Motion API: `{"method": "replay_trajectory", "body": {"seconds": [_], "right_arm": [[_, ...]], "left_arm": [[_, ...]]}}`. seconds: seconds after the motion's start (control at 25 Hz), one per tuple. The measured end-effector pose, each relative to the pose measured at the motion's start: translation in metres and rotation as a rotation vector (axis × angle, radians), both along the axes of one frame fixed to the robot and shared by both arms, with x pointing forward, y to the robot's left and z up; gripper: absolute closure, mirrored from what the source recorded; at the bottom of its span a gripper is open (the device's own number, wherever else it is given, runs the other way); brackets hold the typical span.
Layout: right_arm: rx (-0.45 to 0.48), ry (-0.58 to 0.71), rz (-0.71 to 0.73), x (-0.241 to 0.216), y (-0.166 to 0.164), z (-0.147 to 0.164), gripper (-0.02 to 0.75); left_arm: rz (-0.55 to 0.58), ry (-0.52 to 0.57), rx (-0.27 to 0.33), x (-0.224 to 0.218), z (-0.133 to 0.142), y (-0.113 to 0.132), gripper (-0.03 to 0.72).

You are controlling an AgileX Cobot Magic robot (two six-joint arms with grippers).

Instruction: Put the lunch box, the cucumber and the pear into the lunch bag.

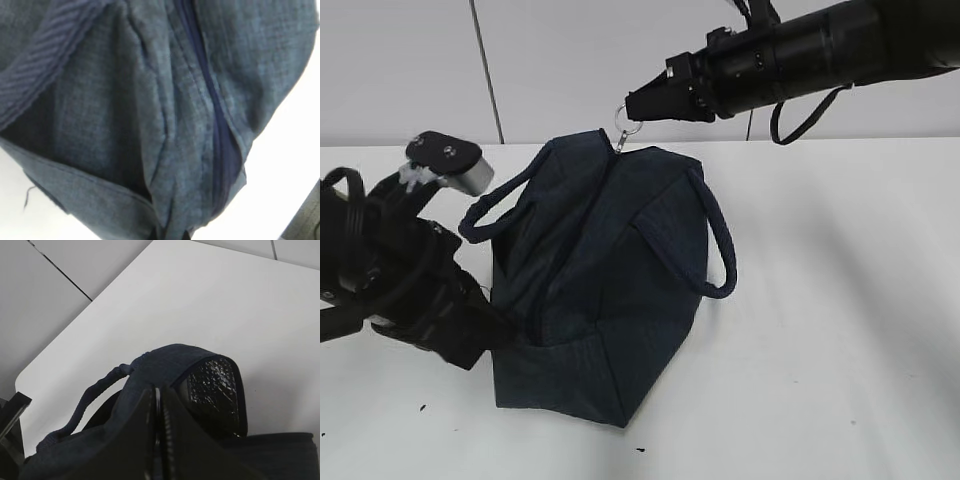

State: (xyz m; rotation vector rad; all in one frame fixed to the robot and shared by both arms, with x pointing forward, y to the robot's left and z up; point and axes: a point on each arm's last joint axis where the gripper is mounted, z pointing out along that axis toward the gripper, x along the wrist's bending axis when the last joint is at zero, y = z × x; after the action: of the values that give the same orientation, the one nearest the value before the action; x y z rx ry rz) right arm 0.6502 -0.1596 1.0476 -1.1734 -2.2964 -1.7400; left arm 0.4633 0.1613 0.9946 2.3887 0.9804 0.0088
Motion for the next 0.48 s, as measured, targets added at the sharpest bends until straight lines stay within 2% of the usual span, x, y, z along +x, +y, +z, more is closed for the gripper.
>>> {"method": "replay_trajectory", "body": {"seconds": [0.16,0.4,0.48], "right_arm": [[0.027,0.029,0.040,-0.004,0.001,0.002,0.732],[0.061,0.077,0.134,-0.013,0.007,0.003,0.732],[0.066,0.091,0.159,-0.016,0.008,0.004,0.732]], "left_arm": [[-0.005,0.020,-0.025,-0.001,0.016,-0.002,0.657],[-0.006,0.028,-0.063,-0.001,0.038,-0.006,0.414],[-0.001,0.030,-0.069,0.000,0.041,-0.006,0.363]]}}
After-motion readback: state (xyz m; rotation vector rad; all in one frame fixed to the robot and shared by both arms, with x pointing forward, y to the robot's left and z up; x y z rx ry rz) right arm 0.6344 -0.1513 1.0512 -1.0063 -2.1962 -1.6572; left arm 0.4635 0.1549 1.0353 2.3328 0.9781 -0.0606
